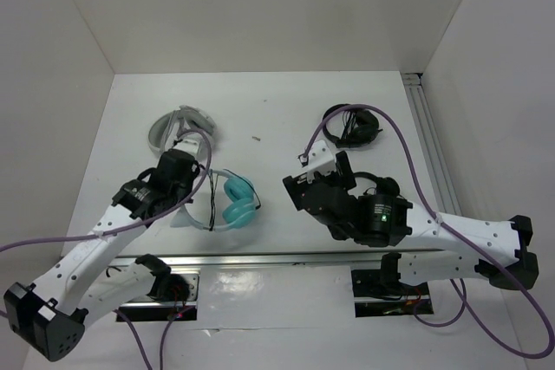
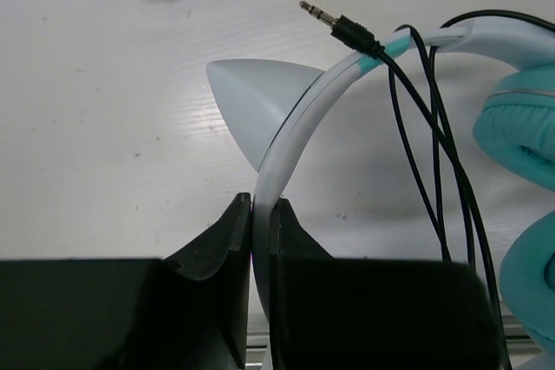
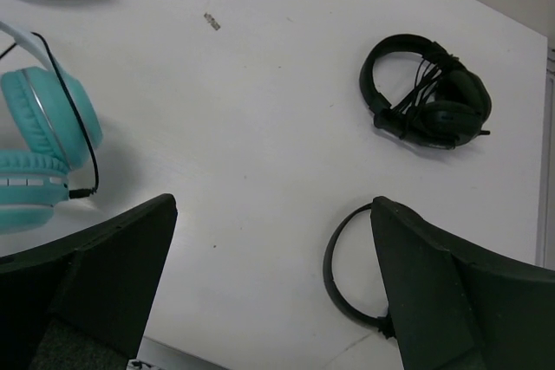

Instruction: Wrap the headphones

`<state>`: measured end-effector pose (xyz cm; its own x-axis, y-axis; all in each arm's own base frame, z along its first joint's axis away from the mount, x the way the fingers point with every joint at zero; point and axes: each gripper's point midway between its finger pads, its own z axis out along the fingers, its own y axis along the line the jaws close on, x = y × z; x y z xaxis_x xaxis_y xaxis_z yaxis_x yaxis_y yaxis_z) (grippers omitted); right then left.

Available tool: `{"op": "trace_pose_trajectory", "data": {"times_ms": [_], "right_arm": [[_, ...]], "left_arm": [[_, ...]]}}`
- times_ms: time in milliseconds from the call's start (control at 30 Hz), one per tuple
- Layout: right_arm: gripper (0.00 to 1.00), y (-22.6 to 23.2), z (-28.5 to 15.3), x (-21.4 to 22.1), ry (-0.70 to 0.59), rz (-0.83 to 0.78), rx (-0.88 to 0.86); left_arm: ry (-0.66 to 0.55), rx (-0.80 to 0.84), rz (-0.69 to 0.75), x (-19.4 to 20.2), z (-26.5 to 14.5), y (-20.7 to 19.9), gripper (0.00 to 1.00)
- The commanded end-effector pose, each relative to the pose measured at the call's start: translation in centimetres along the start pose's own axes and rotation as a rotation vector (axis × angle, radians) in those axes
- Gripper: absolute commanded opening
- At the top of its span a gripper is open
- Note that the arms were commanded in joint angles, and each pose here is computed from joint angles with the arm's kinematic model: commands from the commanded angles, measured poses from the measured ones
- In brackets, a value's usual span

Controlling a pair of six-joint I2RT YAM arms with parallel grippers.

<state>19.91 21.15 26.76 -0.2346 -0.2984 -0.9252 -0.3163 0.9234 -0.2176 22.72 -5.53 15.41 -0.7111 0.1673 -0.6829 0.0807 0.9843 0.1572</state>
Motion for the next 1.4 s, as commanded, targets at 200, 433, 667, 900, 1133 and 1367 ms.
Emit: {"op": "trace_pose_trajectory", "data": {"times_ms": [200, 433, 667, 900, 1133, 1367], "right_arm": [[1.00, 1.4, -0.6, -2.1, -0.052, 0.072, -0.105], [1.00, 2.4, -0.8, -2.2, -0.067, 0.074, -0.161], [1.00, 3.2, -1.1, -2.6, -0.105, 0.085, -0.196], [1.00, 2.6, -2.2, -3.7, -0.143, 0.113, -0.230], [1.00, 3.1, -2.9, -3.9, -0.170, 0.118, -0.274], [1.00, 3.6, -3.6, -3.7, -0.167, 0.111, -0.303]], "left_arm": [[-0.250, 0.192, 0.158, -5.9, 1.2, -1.0, 0.00], [-0.097, 0.045, 0.180, -5.5, 6.6, 2.3, 0.00], [0.035, -0.002, 0.169, -1.2, 10.0, 5.1, 0.00], [-0.023, 0.000, 0.288, 2.2, 10.2, 5.1, 0.00], [-0.057, -0.136, 0.351, 2.8, 7.4, 8.5, 0.00], [0.033, -0.190, 0.408, 3.3, 8.7, 9.7, 0.00]]}}
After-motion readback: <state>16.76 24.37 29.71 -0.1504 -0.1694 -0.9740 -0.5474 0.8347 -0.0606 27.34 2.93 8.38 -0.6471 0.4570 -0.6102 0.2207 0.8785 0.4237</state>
